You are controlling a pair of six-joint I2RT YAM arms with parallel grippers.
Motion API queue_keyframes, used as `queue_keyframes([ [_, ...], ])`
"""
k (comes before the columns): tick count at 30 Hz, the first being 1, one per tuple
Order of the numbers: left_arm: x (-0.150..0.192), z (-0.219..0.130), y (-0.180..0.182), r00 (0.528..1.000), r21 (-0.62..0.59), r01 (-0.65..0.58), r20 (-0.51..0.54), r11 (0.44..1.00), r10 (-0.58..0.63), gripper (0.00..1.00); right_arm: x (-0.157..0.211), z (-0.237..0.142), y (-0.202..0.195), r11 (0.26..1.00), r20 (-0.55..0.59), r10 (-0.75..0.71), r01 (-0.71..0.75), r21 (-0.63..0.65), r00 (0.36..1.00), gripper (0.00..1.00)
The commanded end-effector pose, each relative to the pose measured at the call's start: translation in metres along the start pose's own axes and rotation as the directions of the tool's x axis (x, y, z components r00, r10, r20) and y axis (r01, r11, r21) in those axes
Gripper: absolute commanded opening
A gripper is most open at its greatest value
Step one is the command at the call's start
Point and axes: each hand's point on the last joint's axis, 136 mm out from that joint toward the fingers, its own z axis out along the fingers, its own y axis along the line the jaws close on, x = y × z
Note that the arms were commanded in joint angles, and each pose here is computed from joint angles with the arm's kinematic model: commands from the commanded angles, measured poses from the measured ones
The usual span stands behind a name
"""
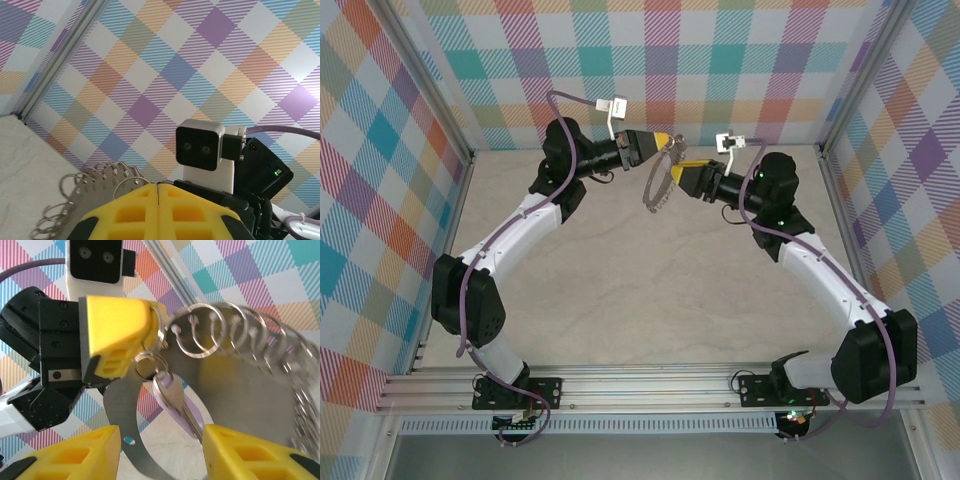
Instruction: Put the keys on the keyring
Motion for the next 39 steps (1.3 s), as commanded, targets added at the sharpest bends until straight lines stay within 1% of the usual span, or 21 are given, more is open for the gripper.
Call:
queue_keyframes([
  [1, -0.021, 0.0, -0.044, 0.996, 0.078, -0.085, 0.043, 0.993, 0.082, 0.0, -0.01, 0.01, 0.007, 0.998, 0.012, -0.056, 0.057, -0.023, 0.998, 0.48],
  [7, -0.021, 0.0, -0.046, 0.996, 0.081, -0.086, 0.044, 0.993, 0.083, 0.0, -0.007, 0.025, 0.004, 0.998, -0.005, -0.048, 0.048, -0.029, 0.999, 0.47],
  [10, -0.022, 0.0, -0.047, 0.995, 0.081, -0.088, 0.045, 0.993, 0.084, 0.0, -0.004, 0.028, 0.001, 0.999, -0.01, -0.041, 0.04, -0.023, 0.999, 0.44],
  [13, -0.021, -0.001, -0.047, 0.995, 0.08, -0.087, 0.046, 0.993, 0.083, 0.0, -0.003, 0.028, -0.001, 0.999, -0.014, -0.034, 0.034, -0.017, 0.999, 0.32],
  [17, -0.021, -0.001, -0.045, 0.995, 0.073, -0.088, 0.047, 0.993, 0.085, 0.0, 0.002, 0.025, -0.001, 0.999, -0.031, -0.032, 0.032, -0.002, 0.999, 0.14],
  [19, -0.02, -0.001, -0.042, 0.995, 0.064, -0.089, 0.043, 0.994, 0.087, 0.0, 0.005, 0.022, -0.002, 0.999, -0.042, -0.031, 0.031, 0.013, 0.999, 0.03],
  [20, -0.019, -0.001, -0.042, 0.995, 0.06, -0.094, 0.039, 0.994, 0.092, 0.0, 0.008, 0.019, -0.002, 0.999, -0.051, -0.032, 0.034, 0.022, 0.998, 0.0],
  [31, -0.006, -0.003, -0.029, 0.986, -0.011, -0.165, -0.018, 0.986, 0.165, 0.0, 0.025, -0.006, 0.002, 0.99, -0.183, -0.037, 0.061, 0.126, 0.982, 0.0],
  [35, -0.003, -0.006, -0.029, 0.979, -0.025, -0.203, -0.039, 0.979, 0.202, 0.0, 0.024, -0.008, 0.005, 0.988, -0.228, -0.037, 0.07, 0.136, 0.973, 0.0],
  [39, 0.0, -0.007, -0.03, 0.976, -0.023, -0.215, -0.051, 0.976, 0.213, 0.0, 0.024, -0.006, 0.004, 0.989, -0.266, -0.027, 0.065, 0.136, 0.964, 0.0],
])
